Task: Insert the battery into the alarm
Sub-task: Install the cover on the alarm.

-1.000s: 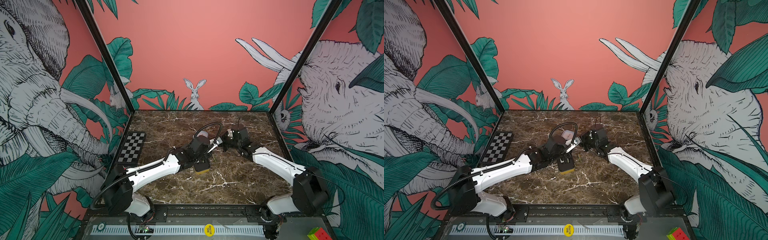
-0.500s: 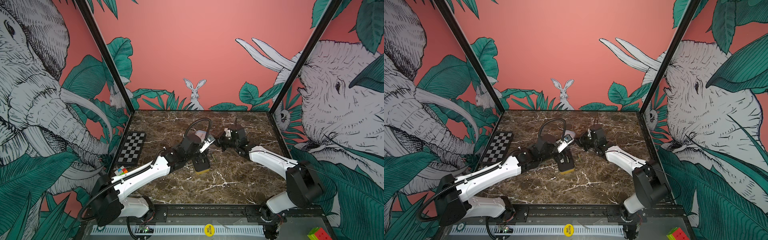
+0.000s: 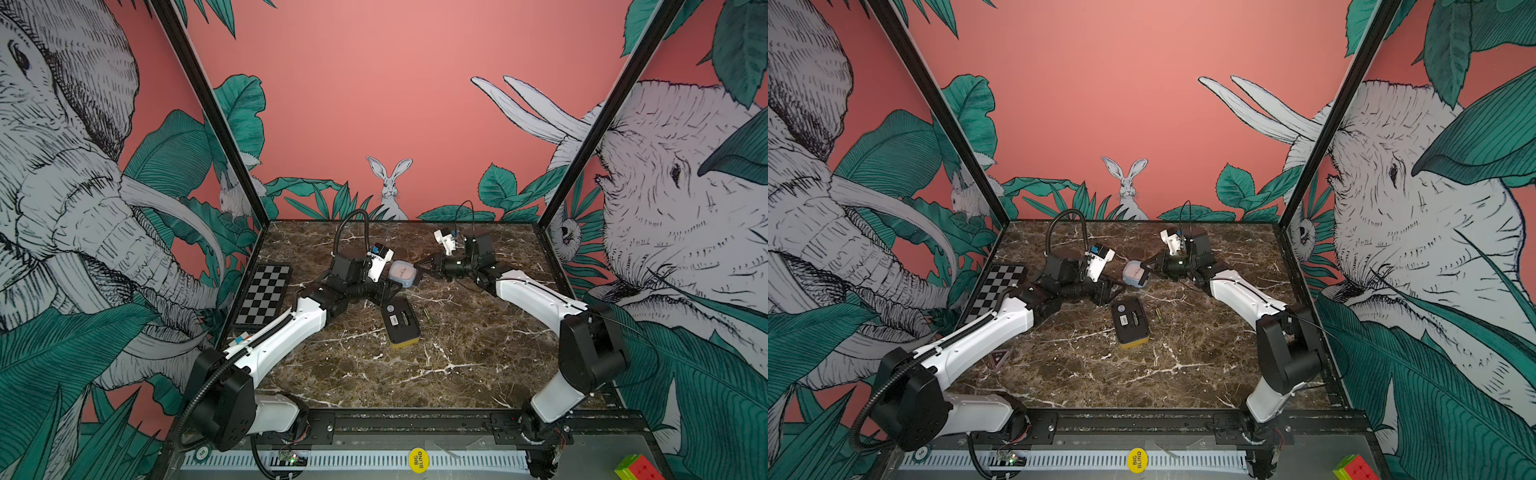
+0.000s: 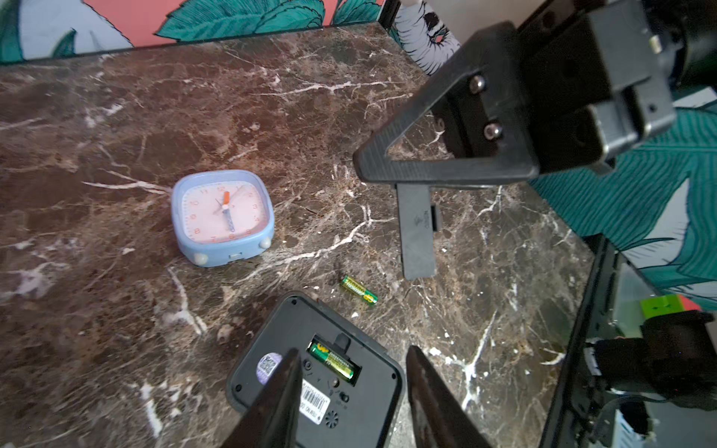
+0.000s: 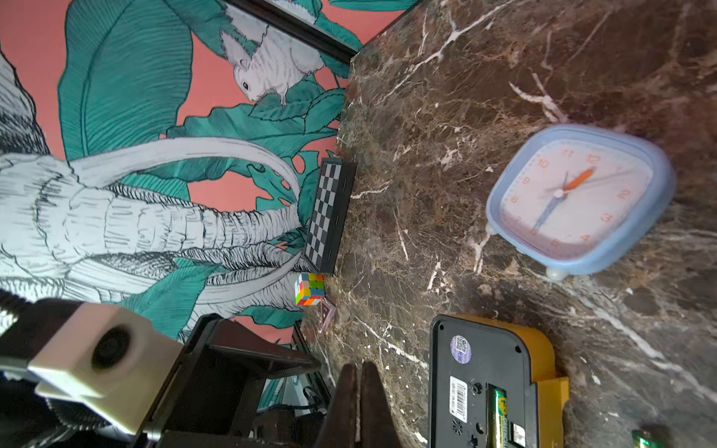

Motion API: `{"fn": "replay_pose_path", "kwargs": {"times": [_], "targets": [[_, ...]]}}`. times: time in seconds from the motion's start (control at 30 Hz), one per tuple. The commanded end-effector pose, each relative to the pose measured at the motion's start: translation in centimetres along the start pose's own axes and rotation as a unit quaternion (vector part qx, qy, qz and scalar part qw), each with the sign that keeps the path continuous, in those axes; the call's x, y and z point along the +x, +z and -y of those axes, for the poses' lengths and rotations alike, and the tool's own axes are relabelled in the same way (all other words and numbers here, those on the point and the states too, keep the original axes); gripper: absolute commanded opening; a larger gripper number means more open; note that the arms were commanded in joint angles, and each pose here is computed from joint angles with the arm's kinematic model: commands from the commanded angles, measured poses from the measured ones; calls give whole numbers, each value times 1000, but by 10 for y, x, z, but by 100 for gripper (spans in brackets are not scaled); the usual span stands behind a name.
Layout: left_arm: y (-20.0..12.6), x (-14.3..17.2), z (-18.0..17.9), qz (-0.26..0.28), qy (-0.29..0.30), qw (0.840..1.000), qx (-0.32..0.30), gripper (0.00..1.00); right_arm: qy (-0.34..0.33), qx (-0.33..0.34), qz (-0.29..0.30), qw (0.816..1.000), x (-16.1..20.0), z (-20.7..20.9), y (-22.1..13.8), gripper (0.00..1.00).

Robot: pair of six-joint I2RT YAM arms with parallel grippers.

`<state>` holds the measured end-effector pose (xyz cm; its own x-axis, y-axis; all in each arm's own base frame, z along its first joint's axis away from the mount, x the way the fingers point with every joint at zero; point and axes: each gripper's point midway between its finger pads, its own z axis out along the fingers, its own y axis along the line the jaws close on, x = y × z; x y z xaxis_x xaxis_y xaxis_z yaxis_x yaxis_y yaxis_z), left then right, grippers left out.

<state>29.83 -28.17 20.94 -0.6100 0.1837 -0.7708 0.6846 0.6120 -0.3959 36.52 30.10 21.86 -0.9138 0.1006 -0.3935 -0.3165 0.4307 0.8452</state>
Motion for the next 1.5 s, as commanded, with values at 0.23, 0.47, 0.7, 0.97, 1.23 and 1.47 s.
{"fn": "replay_pose_path", "kwargs": {"times": [0.23, 0.47, 0.7, 0.97, 1.23, 1.47], "targets": [[24, -22, 25, 37, -80, 988, 128, 50, -73, -37, -36, 996, 6, -15, -1, 0], [26, -19, 26, 42, -88, 985, 141, 48, -84, -66, -40, 993, 4, -27, -1, 0], [26, -17, 33, 42, -98, 980, 169, 40, -87, -74, -44, 992, -1, -31, 2, 0], [25, -20, 40, 42, -103, 975, 191, 25, -89, -74, -44, 992, -3, -31, 3, 0], [26, -21, 40, 41, -111, 974, 194, 12, -90, -73, -45, 992, -3, -30, 4, 0], [27, -20, 39, 41, -122, 973, 191, 0, -88, -73, -38, 993, -12, -33, 4, 19]]}}
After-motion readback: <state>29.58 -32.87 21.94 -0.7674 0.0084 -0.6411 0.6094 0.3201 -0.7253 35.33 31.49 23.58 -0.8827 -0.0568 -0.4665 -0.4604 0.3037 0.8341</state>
